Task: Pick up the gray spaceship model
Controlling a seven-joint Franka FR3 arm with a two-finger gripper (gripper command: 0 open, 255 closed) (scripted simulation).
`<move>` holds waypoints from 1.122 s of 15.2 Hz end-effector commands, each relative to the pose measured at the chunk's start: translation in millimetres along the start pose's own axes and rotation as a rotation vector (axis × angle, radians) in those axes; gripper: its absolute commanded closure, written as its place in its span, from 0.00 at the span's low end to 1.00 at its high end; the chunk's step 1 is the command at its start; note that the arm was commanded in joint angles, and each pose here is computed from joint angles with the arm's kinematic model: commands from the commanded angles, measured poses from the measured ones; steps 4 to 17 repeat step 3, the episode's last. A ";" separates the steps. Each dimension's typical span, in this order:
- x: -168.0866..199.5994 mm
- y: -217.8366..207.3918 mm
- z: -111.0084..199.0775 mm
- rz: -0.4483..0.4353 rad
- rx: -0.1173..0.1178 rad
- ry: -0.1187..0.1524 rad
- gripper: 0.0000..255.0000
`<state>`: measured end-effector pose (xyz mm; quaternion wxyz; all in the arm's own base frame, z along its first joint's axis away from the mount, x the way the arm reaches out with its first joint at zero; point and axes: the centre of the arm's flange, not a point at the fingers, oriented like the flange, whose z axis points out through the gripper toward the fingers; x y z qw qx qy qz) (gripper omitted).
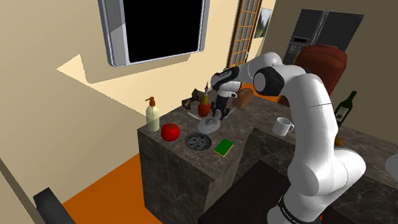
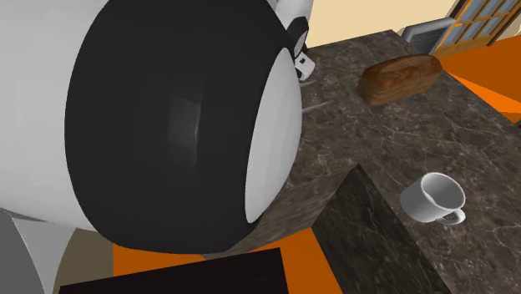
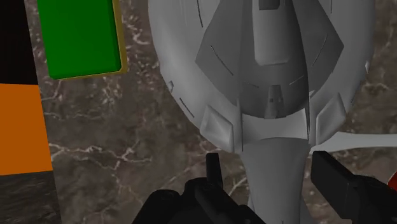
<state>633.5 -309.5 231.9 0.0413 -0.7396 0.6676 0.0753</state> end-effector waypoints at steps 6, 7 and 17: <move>-0.9 -0.8 -11.2 0.000 0.000 0.000 1.00; -0.9 -0.8 -11.2 0.000 0.000 0.000 1.00; -0.9 -0.8 -11.2 0.000 0.000 0.000 1.00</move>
